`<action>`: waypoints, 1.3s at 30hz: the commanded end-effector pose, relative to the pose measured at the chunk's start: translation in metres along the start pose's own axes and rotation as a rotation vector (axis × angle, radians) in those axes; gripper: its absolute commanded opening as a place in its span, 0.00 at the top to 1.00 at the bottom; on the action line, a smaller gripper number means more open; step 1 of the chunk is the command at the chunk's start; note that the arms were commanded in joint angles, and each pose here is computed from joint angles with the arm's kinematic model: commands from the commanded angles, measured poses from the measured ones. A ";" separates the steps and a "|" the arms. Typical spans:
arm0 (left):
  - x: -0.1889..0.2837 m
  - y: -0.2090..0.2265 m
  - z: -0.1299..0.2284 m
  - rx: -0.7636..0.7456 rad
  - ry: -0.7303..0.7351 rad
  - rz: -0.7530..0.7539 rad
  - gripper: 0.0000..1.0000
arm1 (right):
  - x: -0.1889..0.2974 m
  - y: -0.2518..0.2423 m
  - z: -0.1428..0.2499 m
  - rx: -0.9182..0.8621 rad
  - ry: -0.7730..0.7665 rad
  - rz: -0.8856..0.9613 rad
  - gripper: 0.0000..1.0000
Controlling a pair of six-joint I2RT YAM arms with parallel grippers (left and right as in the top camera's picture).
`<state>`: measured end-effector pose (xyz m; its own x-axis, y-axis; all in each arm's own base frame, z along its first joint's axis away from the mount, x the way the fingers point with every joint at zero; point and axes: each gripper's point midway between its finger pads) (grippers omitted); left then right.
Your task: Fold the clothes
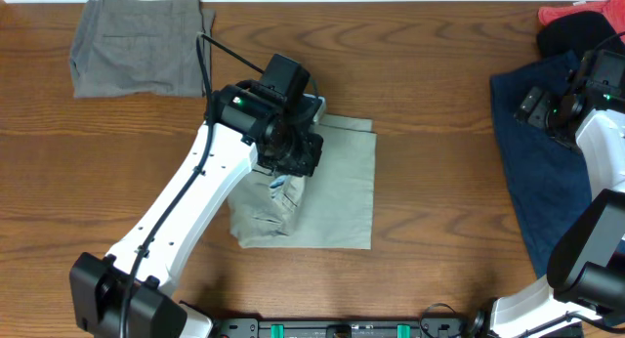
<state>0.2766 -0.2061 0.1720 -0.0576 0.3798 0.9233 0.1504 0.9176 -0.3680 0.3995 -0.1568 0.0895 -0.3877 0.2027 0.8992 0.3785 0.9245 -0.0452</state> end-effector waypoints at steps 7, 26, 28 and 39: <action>-0.024 -0.024 0.018 -0.080 0.102 0.054 0.94 | 0.010 -0.002 -0.008 0.007 -0.032 0.006 0.01; -0.097 -0.069 0.053 -0.174 0.252 0.027 0.33 | 0.010 -0.002 -0.008 0.007 -0.032 0.006 0.01; -0.097 -0.070 0.054 -0.178 0.254 0.027 0.30 | 0.010 -0.002 -0.008 0.007 -0.032 0.006 0.01; -0.063 -0.071 0.056 -0.174 0.218 0.044 0.24 | 0.010 -0.002 -0.008 0.007 -0.032 0.006 0.01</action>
<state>0.2140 -0.2909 0.1163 0.1918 0.3341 0.9228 0.3099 0.8715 -0.3799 0.3995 -0.1568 0.0895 -0.3877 0.2027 0.8992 0.3785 0.9245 -0.0452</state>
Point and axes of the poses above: each gripper's point midway between its finger pads, its own x axis back along the fingers, its own y axis along the line the jaws close on, z = x × y, and after that the axes turned 13 degrees about x, right-handed
